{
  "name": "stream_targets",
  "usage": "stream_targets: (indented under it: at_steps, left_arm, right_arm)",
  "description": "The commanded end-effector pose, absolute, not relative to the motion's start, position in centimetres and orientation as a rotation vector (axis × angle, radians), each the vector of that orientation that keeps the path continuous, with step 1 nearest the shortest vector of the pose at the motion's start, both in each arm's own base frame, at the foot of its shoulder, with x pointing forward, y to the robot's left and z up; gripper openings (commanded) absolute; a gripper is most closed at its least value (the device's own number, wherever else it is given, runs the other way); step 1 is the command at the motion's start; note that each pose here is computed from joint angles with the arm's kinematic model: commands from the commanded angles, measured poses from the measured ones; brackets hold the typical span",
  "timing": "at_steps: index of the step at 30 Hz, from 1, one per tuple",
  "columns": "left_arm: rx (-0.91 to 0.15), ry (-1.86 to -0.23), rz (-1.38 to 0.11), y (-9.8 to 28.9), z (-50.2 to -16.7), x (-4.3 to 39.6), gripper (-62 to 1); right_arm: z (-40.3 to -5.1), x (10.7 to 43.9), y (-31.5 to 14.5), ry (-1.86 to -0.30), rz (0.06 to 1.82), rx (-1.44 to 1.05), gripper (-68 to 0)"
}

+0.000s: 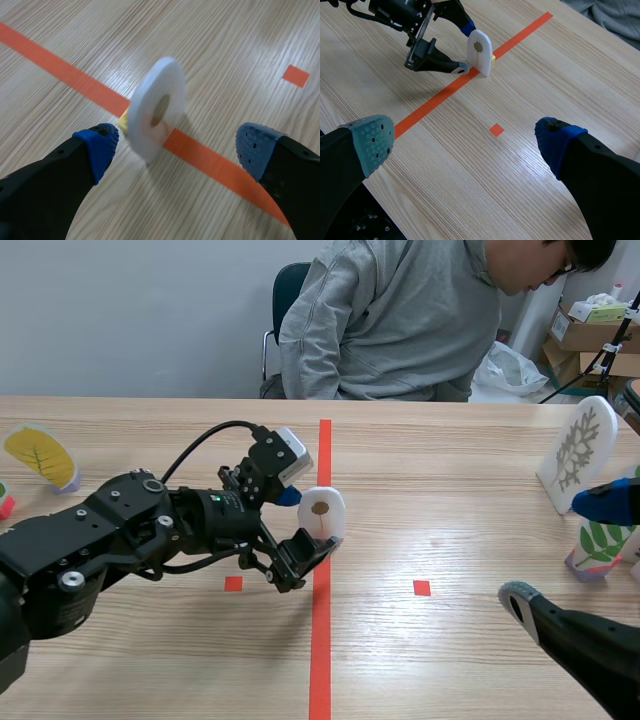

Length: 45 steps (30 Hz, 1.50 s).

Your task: Do the leaf sorting experiment

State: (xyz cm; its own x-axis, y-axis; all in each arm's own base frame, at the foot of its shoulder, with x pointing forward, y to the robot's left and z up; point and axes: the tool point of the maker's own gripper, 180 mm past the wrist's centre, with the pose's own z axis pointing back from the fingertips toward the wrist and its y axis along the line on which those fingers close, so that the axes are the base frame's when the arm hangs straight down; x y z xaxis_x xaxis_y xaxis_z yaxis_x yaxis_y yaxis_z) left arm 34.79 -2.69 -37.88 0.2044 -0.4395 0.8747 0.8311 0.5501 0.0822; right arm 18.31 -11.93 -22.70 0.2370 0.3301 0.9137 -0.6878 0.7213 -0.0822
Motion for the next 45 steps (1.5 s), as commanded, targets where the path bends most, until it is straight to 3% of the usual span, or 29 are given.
stream_targets:
  at_steps: [1, 15, 20, 30, 37, 45]
  left_arm:
    - [-0.451, -1.080, -0.931, -3.5, -36.4, 35.7, -10.1]
    - [-0.434, -1.090, -0.918, -5.6, -36.9, 35.7, -10.8]
    - [-0.418, -1.094, -0.917, -5.4, -36.9, 35.9, -24.2]
    - [-0.421, -1.114, -0.910, -5.5, -36.6, 36.0, -44.4]
    - [-0.421, -1.115, -0.910, -5.5, -36.6, 36.0, -54.4]
    - [-0.410, -1.092, -0.914, -5.4, -36.9, 35.9, -55.0]
  right_arm:
    - [-22.2, 18.4, -12.0, -1.147, 0.730, 0.378, -10.2]
    - [-22.2, 18.4, -12.0, -1.147, 0.729, 0.378, -10.2]
    - [-22.2, 18.4, -12.0, -1.147, 0.729, 0.379, -10.2]
    - [-22.2, 18.4, -12.0, -1.147, 0.729, 0.379, -10.2]
    - [-22.2, 18.4, -12.0, -1.147, 0.729, 0.379, -10.2]
    - [-22.2, 18.4, -12.0, -1.147, 0.730, 0.379, -10.2]
